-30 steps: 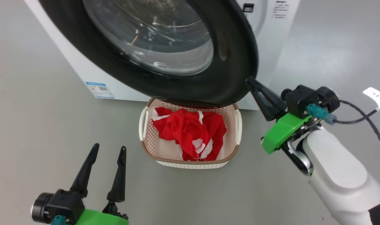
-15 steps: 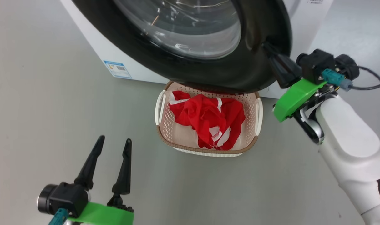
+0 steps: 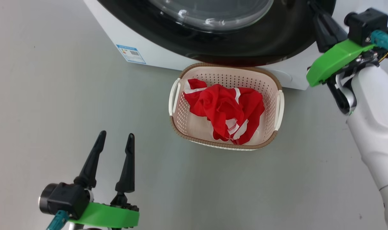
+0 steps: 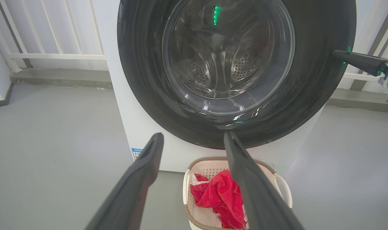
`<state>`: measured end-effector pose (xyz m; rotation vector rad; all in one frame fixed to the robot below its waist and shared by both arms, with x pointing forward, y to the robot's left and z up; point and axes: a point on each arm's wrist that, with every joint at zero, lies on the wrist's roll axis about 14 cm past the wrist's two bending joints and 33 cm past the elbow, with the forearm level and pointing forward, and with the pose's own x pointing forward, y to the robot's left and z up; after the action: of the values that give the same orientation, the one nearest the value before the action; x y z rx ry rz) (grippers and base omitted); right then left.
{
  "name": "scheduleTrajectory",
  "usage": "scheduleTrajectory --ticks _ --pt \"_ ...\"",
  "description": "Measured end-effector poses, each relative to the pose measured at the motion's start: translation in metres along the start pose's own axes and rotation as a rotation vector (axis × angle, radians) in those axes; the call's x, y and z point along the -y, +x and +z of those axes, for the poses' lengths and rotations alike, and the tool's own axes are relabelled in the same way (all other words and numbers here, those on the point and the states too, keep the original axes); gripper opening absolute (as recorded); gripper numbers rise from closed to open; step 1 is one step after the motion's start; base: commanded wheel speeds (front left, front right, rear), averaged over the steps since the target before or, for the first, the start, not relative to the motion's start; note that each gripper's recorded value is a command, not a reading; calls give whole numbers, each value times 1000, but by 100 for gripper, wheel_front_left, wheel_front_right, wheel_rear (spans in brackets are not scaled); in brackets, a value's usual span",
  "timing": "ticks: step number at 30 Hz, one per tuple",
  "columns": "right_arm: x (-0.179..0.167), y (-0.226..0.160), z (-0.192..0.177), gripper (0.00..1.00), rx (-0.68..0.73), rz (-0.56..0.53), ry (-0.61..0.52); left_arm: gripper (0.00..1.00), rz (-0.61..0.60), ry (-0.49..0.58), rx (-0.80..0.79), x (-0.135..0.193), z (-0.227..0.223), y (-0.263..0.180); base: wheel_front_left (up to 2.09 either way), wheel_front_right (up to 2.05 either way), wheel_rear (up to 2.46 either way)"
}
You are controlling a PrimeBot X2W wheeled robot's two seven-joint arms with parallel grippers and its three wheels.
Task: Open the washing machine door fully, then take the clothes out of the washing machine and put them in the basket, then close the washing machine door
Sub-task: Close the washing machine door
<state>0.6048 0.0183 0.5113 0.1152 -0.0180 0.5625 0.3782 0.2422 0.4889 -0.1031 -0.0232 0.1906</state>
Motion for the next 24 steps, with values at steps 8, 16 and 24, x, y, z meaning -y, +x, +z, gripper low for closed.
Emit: scheduleTrajectory --ticks 8,16,24 --pt "12 24 4 0 14 -23 18 100 13 6 -32 -4 -11 2 0 0 0" --pt "15 37 -1 0 26 -30 60 100 21 16 -51 -7 -17 6 0 0 0" --pt "15 36 -1 0 30 -37 76 100 9 29 -54 -4 -19 10 0 0 0"
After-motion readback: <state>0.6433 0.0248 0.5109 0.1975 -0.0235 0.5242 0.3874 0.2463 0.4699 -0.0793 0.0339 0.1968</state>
